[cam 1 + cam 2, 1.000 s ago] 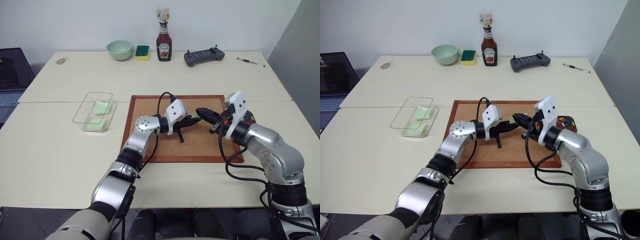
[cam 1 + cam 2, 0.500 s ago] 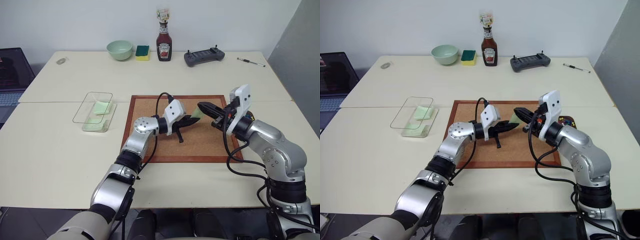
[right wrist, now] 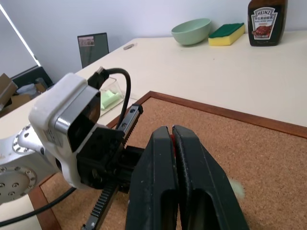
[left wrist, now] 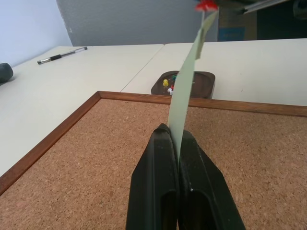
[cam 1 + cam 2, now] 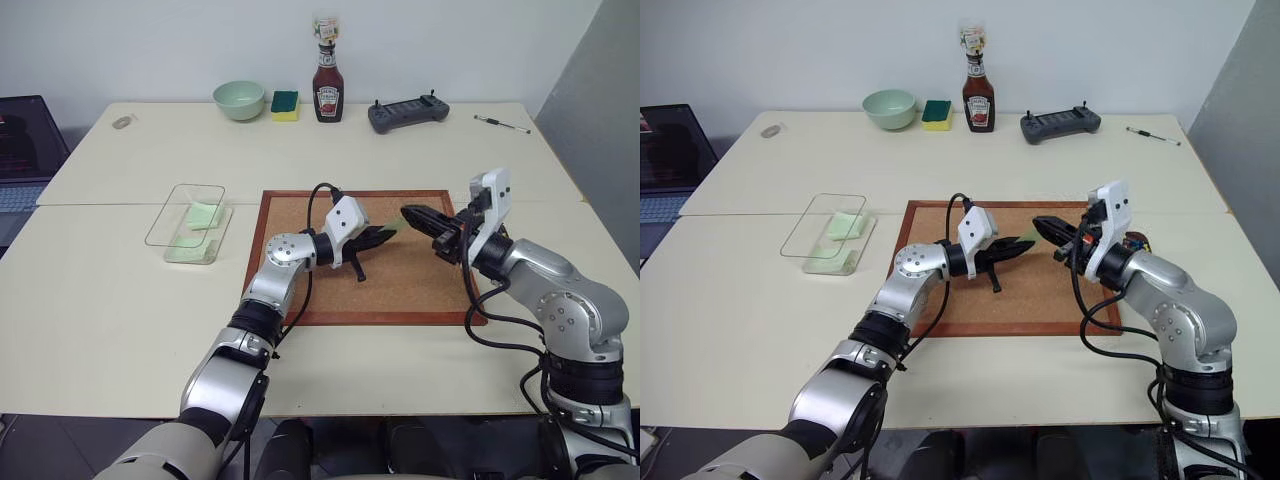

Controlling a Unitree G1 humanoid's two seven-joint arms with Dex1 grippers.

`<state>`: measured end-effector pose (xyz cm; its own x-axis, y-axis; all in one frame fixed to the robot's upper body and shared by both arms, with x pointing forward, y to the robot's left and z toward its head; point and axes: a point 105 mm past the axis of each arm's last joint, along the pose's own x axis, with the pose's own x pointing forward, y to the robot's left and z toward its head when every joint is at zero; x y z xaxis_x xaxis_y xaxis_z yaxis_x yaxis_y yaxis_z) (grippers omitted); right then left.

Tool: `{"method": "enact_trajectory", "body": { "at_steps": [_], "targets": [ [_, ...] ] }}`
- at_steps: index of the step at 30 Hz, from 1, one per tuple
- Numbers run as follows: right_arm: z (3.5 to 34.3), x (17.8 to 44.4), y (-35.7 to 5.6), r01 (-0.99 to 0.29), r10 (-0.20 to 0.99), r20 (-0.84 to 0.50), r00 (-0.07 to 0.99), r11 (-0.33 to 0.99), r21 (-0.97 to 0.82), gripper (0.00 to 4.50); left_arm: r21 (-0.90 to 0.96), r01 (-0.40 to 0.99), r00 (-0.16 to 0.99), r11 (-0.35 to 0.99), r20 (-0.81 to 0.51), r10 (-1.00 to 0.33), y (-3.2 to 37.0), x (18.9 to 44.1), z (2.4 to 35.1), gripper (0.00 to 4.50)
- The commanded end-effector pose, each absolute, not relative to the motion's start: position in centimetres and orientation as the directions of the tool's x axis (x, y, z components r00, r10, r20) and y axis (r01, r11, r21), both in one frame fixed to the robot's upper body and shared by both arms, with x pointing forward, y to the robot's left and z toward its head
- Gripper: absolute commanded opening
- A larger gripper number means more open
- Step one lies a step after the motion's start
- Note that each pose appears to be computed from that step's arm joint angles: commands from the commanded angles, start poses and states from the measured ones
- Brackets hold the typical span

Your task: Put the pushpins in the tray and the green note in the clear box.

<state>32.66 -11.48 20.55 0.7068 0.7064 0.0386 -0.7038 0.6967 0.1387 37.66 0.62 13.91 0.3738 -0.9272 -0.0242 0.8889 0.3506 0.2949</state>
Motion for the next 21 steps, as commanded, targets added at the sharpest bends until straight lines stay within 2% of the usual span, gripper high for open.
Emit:
{"method": "enact_trajectory", "body": {
  "at_steps": [1,11,17,21],
  "targets": [
    [22.6,32.3,-11.6,-0.713,0.706,0.105,0.7,0.687,0.14,0.0,0.321,0.877,0.375,0.359,0.011,-0.927,0.6,37.7,15.0,0.01],
    [23.3,32.8,-12.8,-0.678,0.668,0.118,0.735,0.719,0.154,0.0,0.319,0.875,0.381,0.365,0.013,-0.925,0.6,37.7,14.9,0.01],
    [21.4,34.2,-16.6,-0.546,0.547,0.0,0.837,0.837,-0.029,0.0,0.352,0.864,0.386,0.36,-0.004,-0.923,1.0,37.7,15.0,0.01],
    [18.7,35.3,-20.4,-0.404,0.384,-0.127,0.915,0.861,-0.31,0.0,0.363,0.86,0.388,0.358,-0.013,-0.921,1.2,37.5,14.9,0.01]
  ]
}}
